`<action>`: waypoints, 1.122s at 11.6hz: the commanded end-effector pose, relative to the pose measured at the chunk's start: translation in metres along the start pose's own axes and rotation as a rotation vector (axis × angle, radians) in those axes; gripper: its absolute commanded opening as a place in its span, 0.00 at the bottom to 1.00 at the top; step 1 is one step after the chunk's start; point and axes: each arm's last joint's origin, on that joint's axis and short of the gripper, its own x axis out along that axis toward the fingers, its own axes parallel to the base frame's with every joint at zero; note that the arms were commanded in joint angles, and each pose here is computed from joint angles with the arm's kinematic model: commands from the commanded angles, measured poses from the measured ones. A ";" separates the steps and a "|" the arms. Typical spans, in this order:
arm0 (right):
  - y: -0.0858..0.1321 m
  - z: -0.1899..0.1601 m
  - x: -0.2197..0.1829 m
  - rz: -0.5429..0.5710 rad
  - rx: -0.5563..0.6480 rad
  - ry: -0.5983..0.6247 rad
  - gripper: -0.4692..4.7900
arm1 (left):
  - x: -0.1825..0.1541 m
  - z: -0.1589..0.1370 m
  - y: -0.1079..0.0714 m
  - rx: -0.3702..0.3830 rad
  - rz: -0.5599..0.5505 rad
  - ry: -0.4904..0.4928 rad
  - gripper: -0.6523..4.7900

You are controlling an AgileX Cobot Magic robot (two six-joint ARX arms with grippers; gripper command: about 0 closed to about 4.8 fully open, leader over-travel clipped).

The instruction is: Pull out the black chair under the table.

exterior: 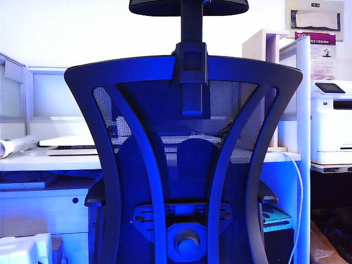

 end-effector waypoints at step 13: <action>0.027 0.032 -0.066 0.123 -0.037 -0.192 0.73 | 0.000 0.003 0.001 0.013 0.029 -0.027 0.17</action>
